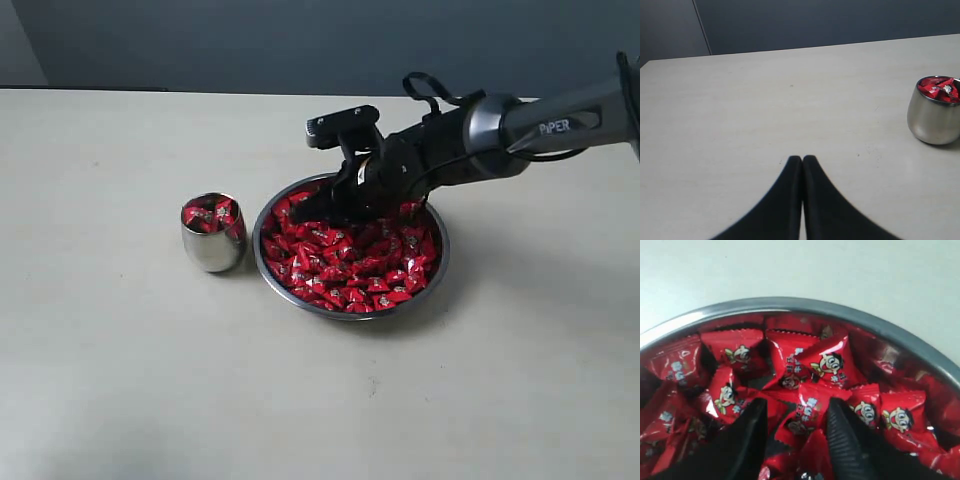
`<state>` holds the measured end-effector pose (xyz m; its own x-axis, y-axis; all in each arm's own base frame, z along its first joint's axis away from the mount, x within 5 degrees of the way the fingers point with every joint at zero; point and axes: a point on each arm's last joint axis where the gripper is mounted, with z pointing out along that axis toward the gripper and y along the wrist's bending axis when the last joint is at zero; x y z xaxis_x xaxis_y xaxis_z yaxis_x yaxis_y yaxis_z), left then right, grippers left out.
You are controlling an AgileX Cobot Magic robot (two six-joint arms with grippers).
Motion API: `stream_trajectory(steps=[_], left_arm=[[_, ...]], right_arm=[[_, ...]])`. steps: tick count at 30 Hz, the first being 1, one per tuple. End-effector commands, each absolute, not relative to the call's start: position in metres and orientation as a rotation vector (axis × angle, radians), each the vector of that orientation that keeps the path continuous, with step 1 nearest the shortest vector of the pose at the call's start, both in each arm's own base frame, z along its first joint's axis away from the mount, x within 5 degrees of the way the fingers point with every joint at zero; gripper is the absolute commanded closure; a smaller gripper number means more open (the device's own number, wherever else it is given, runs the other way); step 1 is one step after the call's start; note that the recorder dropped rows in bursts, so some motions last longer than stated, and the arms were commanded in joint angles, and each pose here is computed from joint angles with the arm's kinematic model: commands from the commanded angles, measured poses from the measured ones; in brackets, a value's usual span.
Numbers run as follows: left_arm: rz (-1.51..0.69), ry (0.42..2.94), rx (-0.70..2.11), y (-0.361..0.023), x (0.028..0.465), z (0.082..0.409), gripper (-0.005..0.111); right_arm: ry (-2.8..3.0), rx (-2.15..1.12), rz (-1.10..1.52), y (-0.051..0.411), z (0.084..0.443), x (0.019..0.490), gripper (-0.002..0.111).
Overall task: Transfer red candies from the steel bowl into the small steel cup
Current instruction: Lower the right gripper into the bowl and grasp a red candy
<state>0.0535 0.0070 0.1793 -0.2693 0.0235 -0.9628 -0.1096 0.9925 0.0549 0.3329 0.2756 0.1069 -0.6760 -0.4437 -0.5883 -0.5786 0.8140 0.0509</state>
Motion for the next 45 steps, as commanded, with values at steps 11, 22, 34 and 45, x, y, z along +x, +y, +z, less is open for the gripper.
stream_trajectory(steps=[11, 22, 34, 45], left_arm=[[0.124, 1.821, -0.055, 0.007, 0.053, 0.183, 0.106], [0.124, 1.821, -0.055, 0.007, 0.053, 0.183, 0.106], [0.124, 1.821, -0.055, 0.007, 0.053, 0.183, 0.106], [0.124, 1.821, -0.055, 0.007, 0.053, 0.183, 0.106]], right_arm=[[2.425, -0.741, 0.313, 0.277, 0.106, 0.339, 0.108], [2.391, -0.729, 0.328, 0.274, 0.150, 0.334, 0.108], [2.408, -0.737, 0.320, 0.269, 0.165, 0.328, 0.108], [2.504, -0.711, 0.318, 0.257, 0.136, 0.310, 0.108]])
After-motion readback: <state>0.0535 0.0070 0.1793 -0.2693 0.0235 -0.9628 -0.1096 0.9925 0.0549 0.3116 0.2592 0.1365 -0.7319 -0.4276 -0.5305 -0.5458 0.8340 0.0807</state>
